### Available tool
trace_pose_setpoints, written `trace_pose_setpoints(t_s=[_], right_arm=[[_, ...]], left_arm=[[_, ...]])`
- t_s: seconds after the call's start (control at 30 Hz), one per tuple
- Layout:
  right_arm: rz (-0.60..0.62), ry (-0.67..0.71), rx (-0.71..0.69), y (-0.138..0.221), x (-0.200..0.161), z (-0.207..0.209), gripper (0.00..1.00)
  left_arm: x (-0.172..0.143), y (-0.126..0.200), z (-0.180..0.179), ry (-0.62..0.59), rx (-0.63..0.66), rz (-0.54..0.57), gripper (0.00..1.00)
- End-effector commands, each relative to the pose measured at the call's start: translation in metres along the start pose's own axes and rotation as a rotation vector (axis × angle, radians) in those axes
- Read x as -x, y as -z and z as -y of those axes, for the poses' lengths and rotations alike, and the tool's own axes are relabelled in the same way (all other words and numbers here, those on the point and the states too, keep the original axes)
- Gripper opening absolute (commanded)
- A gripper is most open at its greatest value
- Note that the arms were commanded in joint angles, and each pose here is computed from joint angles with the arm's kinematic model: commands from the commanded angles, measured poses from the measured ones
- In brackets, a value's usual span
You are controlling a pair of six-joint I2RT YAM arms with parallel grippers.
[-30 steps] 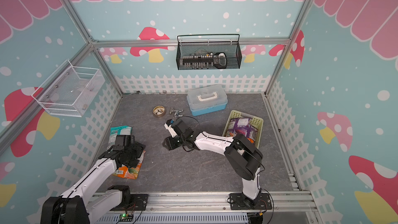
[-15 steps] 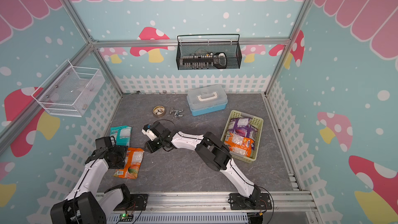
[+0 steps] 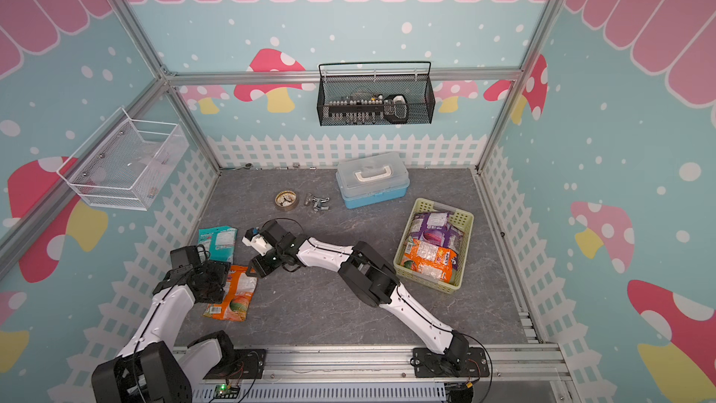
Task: Put the candies in the basket
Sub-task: Pick up the candy at the center of the board.
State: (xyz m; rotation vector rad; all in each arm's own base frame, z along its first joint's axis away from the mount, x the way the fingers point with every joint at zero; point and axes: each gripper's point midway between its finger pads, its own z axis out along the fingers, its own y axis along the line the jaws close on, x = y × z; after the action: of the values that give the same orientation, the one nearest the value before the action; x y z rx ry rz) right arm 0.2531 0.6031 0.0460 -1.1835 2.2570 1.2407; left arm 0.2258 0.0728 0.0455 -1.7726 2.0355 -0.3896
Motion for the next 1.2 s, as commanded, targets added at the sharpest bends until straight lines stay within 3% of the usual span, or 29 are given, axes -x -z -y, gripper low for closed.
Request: trace_pose_setpoints(t_s=[0.0,0.17,0.3,0.43,0.77,0.97,1.17], right_arm=[[-0.039,-0.008,0.036,-0.011,-0.012,-0.006,0.45],[-0.039,-0.012,0.029,-0.011,-0.012,-0.005,0.35],[-0.037,-0.01,0.026,-0.008,-0.011,-0.006,0.12],[-0.009,0.004,0.027,0.001,-0.006,-0.012,0.01],[0.116,0.087,-0.05,0.06,0.025,-0.034,0.0],[0.182,0.097,-0.119,0.105,0.037,-0.034,0.0],[0.278,0.04,-0.226,0.174,0.048,-0.021,0.0]], left_arm=[[-0.01,-0.006,-0.02,-0.002,0.047,-0.034,0.79],[-0.011,-0.005,-0.019,0.0,0.034,-0.035,0.79],[-0.011,-0.003,-0.017,-0.004,0.021,-0.032,0.79],[-0.011,-0.002,-0.014,-0.016,0.008,-0.033,0.8],[-0.002,0.03,0.036,-0.149,-0.181,0.004,0.86],[-0.009,0.069,0.093,-0.343,-0.449,0.0,0.95],[-0.03,0.089,0.117,-0.523,-0.617,-0.032,0.99]])
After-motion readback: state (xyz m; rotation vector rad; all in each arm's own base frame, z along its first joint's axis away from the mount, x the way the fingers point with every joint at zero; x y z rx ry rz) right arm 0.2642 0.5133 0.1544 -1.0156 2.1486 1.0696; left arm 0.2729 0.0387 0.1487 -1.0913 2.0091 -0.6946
